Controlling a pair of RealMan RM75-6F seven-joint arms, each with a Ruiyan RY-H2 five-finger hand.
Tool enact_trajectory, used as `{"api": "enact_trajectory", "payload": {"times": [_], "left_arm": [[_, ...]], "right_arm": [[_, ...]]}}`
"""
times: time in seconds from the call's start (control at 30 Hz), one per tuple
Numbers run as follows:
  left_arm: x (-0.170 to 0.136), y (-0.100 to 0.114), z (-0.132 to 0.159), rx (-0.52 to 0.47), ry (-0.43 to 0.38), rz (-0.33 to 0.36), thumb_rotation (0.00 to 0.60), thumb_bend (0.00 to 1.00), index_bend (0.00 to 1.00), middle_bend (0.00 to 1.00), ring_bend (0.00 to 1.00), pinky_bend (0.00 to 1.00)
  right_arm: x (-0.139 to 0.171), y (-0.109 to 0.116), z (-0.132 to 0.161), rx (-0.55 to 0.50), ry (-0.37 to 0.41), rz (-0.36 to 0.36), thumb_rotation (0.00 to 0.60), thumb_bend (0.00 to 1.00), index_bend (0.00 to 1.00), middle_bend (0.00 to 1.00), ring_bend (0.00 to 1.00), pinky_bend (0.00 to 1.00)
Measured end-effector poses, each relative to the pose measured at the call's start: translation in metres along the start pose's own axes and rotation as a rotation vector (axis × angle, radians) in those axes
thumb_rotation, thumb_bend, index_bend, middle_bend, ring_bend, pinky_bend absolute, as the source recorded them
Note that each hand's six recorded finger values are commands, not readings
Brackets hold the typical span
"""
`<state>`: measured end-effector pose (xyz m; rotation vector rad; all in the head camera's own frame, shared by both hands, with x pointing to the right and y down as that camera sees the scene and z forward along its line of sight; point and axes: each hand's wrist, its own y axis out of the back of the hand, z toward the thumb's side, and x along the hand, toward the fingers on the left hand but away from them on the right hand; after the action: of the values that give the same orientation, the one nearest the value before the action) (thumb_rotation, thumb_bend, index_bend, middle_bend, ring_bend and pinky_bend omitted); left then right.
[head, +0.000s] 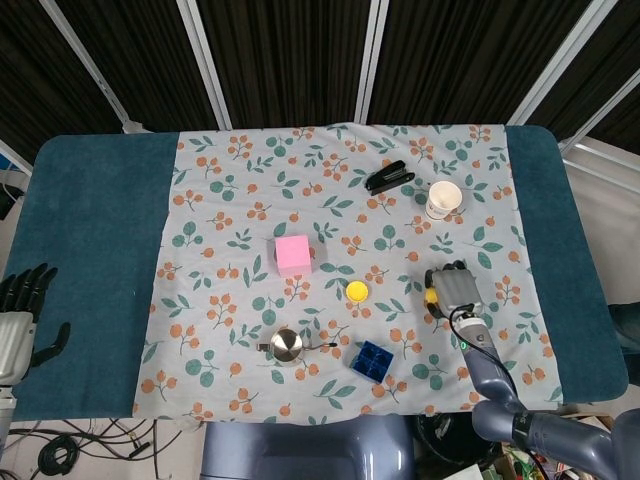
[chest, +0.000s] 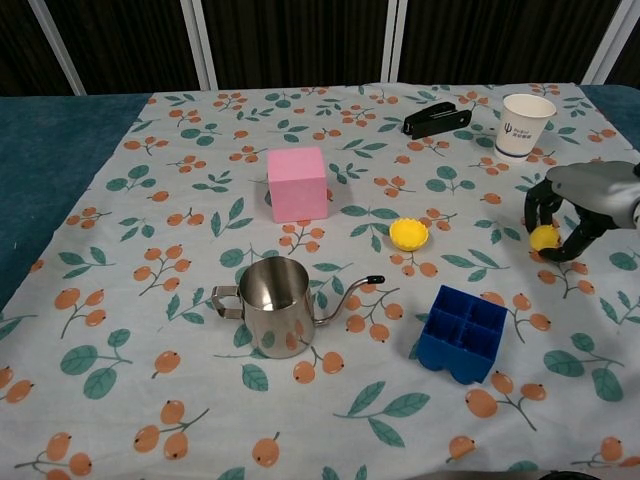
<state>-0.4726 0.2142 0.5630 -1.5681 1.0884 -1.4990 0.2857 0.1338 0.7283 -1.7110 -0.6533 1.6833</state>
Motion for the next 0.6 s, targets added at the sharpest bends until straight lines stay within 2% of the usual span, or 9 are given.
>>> {"api": "enact_trajectory", "payload": {"times": [0.27, 0.4, 0.6], "left_arm": [[0.000, -0.001, -0.001, 0.002, 0.010, -0.007, 0.600, 0.40, 0.00, 0.02, 0.00, 0.00], [-0.001, 0.000, -0.001, 0.000, 0.013, -0.003, 0.600, 0.40, 0.00, 0.02, 0.00, 0.00], [-0.001, -0.001, -0.001, -0.002, 0.019, -0.007, 0.600, 0.40, 0.00, 0.02, 0.00, 0.00]], "right_arm": [[-0.002, 0.025, 0.016, -0.024, 0.045, -0.030, 0.600, 0.37, 0.53, 0.50, 0.27, 0.16], [-0.002, 0.038, 0.038, -0.019, 0.097, -0.028, 0.600, 0.37, 0.53, 0.50, 0.27, 0.16], [-0.002, 0.040, 0.071, 0.003, 0.162, -0.006, 0.600, 0.37, 0.53, 0.50, 0.27, 0.16]]}}
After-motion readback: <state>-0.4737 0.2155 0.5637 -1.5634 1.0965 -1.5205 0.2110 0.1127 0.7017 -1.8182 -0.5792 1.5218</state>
